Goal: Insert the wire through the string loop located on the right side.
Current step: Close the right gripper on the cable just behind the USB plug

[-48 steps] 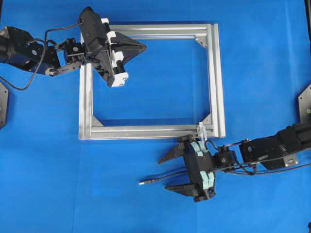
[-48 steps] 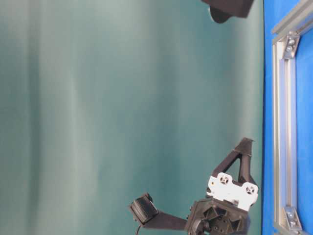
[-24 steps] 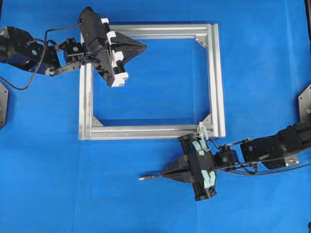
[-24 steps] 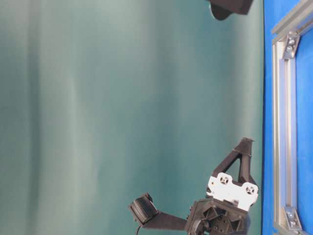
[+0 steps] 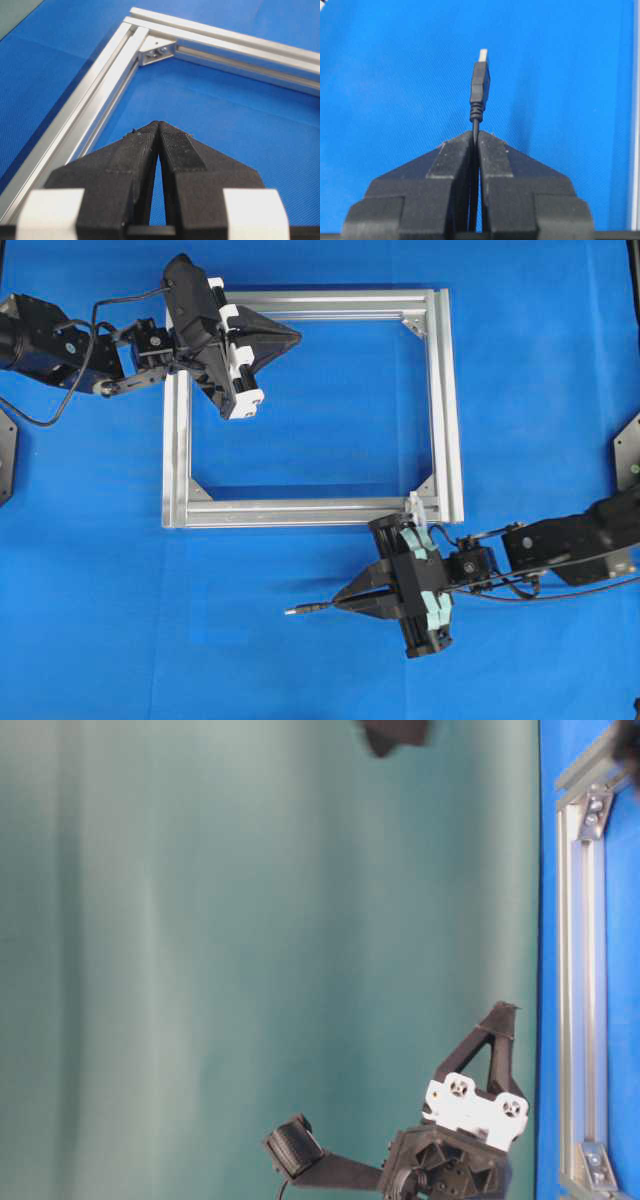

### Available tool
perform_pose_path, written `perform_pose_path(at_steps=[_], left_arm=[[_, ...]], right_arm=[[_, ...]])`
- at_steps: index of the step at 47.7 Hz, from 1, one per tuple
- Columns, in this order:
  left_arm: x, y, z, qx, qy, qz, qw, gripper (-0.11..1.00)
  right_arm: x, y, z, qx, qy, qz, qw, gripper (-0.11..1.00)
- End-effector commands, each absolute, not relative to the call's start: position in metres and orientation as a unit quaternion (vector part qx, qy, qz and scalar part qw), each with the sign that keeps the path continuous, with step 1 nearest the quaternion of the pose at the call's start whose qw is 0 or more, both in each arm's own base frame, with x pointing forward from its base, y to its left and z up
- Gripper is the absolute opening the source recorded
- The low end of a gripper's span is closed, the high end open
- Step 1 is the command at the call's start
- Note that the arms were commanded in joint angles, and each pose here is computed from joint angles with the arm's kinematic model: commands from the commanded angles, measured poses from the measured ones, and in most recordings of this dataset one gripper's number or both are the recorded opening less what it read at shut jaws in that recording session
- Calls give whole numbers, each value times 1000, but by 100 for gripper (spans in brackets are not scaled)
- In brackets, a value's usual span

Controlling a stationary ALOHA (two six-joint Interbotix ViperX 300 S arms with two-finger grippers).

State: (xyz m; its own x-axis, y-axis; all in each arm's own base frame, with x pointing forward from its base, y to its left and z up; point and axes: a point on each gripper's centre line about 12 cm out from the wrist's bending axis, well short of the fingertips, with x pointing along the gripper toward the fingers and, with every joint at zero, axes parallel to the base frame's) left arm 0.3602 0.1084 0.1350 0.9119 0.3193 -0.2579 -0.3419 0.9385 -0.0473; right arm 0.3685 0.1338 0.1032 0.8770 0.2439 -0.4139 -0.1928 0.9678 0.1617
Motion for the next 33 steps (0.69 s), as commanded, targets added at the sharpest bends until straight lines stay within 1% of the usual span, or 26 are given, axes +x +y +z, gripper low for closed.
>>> perform_pose_path(at_steps=[1, 8, 33], left_arm=[[363, 110, 148, -42, 104, 169, 979, 0], [362, 110, 149, -42, 103, 169, 979, 0], [361, 110, 148, -43, 105, 170, 979, 0]], right_arm=[[371, 133, 136, 64, 199, 117, 971, -3], [368, 132, 154, 57, 193, 122, 972, -3], [368, 131, 153, 52, 198, 122, 971, -3]])
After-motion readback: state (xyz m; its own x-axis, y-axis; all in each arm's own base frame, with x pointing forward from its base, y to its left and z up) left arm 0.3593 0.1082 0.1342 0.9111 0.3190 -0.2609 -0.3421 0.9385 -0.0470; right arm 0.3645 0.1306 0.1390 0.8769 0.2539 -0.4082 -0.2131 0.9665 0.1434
